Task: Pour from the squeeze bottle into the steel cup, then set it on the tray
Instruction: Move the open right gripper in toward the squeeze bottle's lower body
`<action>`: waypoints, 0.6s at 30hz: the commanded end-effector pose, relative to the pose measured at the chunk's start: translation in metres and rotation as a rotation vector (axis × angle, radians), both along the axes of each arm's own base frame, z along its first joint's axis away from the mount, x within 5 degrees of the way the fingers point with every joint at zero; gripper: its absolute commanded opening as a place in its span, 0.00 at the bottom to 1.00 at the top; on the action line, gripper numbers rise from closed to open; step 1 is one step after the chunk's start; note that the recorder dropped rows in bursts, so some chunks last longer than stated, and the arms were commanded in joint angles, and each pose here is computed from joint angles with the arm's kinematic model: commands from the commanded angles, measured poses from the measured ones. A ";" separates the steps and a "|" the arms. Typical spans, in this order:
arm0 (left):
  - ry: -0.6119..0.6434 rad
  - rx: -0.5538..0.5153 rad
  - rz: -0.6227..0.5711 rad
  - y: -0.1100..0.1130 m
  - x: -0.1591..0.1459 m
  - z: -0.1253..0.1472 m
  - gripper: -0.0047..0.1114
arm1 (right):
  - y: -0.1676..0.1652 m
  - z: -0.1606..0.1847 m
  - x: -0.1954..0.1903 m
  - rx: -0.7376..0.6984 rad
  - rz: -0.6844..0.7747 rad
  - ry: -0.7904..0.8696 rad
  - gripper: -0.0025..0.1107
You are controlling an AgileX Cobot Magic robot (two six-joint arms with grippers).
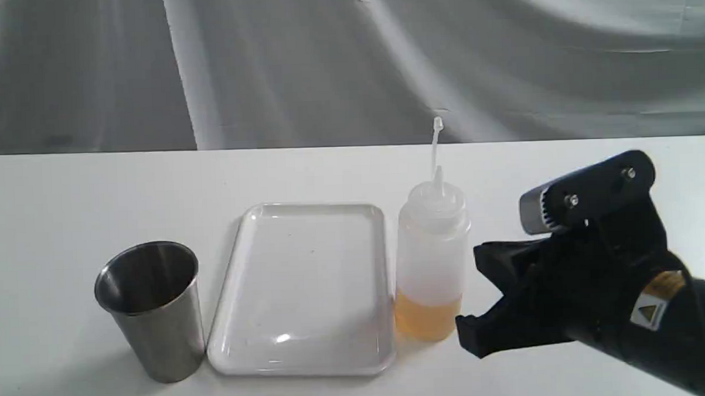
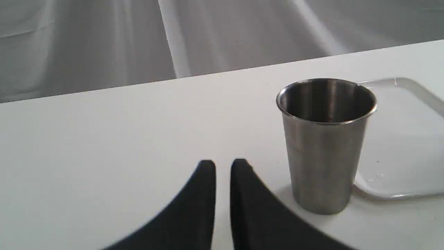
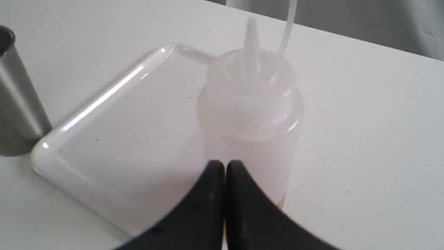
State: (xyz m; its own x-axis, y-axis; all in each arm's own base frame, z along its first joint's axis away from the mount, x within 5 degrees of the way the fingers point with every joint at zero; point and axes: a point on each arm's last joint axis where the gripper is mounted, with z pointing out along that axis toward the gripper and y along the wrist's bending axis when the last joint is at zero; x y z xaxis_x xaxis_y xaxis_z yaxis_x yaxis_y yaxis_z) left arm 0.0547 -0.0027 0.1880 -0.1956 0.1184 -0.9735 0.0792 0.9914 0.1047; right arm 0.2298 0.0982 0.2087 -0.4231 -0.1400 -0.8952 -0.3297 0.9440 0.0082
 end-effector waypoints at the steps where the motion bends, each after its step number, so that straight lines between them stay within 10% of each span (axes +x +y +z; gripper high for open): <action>1: -0.007 -0.002 -0.003 0.000 0.000 -0.001 0.11 | 0.004 -0.015 -0.001 -0.020 -0.036 -0.017 0.02; 18: -0.007 -0.002 -0.003 0.000 0.000 -0.001 0.11 | 0.027 -0.068 -0.007 -0.090 -0.081 0.090 0.02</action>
